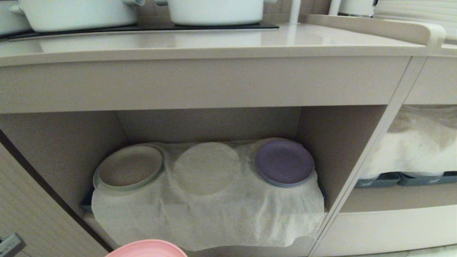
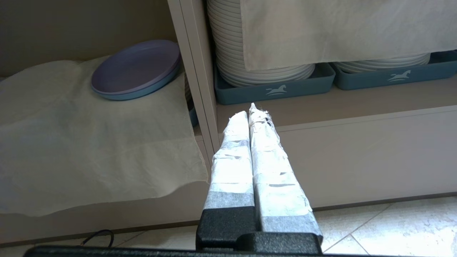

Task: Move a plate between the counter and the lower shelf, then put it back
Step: Put the plate in the cupboard

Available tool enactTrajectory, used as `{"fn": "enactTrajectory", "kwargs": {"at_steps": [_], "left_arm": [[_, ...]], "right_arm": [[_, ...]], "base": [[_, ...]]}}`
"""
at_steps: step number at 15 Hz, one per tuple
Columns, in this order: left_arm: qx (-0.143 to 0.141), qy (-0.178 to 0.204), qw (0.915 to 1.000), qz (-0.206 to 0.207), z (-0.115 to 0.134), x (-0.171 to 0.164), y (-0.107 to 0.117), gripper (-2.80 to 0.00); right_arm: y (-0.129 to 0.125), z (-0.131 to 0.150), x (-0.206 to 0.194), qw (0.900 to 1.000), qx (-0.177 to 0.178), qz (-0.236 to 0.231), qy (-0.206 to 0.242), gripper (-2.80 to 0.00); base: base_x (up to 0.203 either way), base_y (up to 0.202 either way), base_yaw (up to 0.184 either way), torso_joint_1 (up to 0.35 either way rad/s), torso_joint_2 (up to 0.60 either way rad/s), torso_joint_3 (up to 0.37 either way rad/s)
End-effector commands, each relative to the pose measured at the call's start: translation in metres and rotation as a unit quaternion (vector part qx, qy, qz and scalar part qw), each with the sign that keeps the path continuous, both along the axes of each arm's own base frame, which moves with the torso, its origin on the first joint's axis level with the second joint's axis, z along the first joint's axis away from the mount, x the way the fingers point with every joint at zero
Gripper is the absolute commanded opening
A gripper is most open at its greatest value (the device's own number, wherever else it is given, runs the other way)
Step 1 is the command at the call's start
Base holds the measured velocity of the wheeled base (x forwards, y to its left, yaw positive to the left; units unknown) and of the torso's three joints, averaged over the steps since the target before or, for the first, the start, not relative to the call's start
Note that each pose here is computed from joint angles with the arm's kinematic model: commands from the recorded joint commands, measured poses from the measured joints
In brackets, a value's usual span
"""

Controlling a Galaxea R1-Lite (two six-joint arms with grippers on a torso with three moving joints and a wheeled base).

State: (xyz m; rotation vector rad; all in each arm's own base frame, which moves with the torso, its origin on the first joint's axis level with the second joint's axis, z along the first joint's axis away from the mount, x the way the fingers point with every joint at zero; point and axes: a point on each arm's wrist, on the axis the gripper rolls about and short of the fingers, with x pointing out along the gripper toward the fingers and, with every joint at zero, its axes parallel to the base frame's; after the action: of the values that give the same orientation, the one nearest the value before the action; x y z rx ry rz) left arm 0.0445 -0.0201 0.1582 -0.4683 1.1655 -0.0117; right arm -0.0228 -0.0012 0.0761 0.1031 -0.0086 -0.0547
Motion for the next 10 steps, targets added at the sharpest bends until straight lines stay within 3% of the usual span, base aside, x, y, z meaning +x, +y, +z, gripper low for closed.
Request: {"fn": "enactTrajectory", "kwargs": {"at_steps": [1, 10], "left_arm": [[-0.01, 0.001, 0.9999, 0.006, 0.0, 0.001, -0.001, -2.8], [-0.024, -0.007, 0.9995, 0.022, -0.004, 0.016, -0.007, -2.8]], "right_arm": [[0.0, 0.0, 0.0, 1.0, 0.0, 0.0, 0.001, -2.8], [0.0, 0.0, 0.0, 1.0, 0.0, 0.0, 0.0, -2.8]], "base": [[0.0, 0.0, 0.0, 0.0, 0.0, 0.0], [0.0, 0.0, 0.0, 0.0, 0.0, 0.0]]}}
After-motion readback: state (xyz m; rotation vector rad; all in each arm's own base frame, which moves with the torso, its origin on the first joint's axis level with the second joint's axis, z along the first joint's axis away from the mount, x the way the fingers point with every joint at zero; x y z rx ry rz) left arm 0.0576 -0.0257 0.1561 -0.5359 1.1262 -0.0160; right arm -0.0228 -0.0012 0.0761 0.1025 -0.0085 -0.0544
